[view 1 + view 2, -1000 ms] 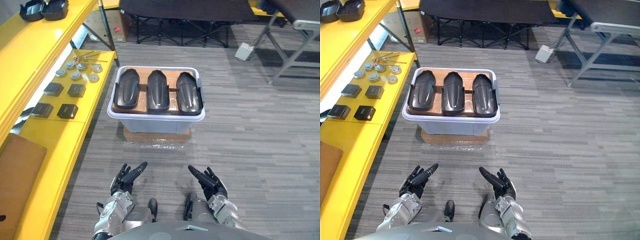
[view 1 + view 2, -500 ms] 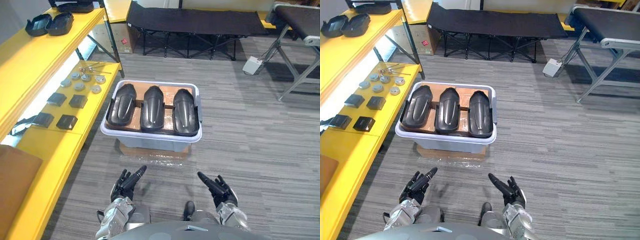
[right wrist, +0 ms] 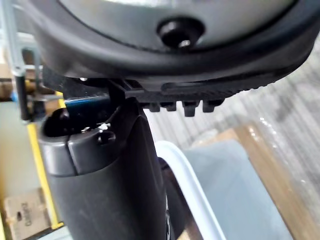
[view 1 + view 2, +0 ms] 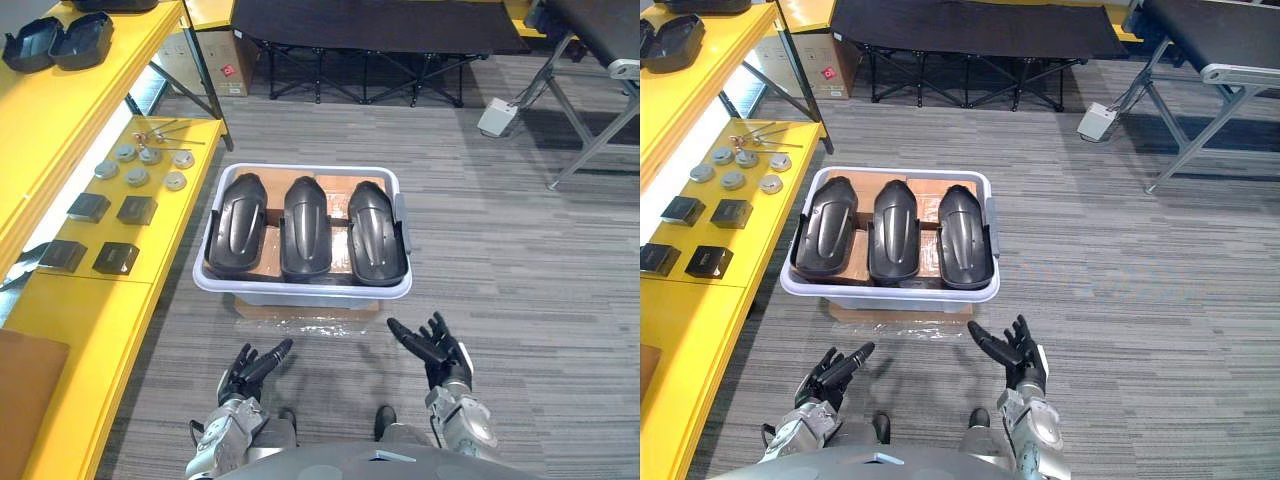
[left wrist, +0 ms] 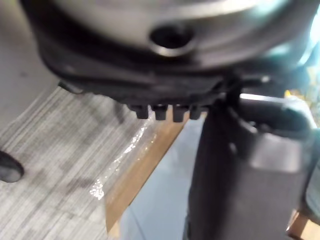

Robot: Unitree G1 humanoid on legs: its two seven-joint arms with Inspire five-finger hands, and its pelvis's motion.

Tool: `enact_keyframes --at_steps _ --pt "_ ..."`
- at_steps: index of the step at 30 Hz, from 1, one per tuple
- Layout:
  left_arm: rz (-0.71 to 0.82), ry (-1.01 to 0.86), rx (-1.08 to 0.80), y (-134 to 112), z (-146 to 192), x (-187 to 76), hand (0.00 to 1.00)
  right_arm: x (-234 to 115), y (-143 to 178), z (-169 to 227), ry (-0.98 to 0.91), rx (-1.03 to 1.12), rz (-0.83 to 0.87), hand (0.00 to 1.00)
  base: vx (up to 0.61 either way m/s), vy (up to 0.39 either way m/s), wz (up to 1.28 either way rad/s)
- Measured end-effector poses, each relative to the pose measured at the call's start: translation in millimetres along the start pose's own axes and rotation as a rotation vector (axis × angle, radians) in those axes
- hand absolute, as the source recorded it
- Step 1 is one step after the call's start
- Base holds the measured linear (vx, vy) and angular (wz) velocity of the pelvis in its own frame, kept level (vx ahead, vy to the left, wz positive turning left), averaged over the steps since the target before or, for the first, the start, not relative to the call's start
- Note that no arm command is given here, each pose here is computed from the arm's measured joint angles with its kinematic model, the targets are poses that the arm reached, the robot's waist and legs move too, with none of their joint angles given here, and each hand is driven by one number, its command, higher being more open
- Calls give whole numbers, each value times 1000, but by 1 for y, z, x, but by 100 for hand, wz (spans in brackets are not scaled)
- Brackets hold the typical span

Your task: Walk over and take three plastic housings, then place them on the shelf

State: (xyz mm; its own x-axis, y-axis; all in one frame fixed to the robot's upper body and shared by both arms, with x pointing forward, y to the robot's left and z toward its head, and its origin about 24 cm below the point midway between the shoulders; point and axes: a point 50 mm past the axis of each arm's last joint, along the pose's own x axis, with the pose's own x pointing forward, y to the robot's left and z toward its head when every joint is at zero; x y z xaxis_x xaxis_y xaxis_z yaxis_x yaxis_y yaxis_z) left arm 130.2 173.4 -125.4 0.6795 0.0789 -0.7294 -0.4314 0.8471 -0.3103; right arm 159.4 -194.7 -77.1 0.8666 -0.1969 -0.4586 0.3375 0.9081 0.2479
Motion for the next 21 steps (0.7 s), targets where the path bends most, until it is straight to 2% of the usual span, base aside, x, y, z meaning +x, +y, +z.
enact_keyframes --at_steps 6,12,21 --pt "2 -22 35 9 9 0 100 11 4 44 -148 -13 7 100 -120 -46 -10" --pt "-7 -61 56 11 20 1 100 33 -5 93 -246 -75 -37 100 -127 -26 8" --pt "-52 -142 87 5 41 6 100 71 11 205 -467 -59 -64 100 -45 20 12"
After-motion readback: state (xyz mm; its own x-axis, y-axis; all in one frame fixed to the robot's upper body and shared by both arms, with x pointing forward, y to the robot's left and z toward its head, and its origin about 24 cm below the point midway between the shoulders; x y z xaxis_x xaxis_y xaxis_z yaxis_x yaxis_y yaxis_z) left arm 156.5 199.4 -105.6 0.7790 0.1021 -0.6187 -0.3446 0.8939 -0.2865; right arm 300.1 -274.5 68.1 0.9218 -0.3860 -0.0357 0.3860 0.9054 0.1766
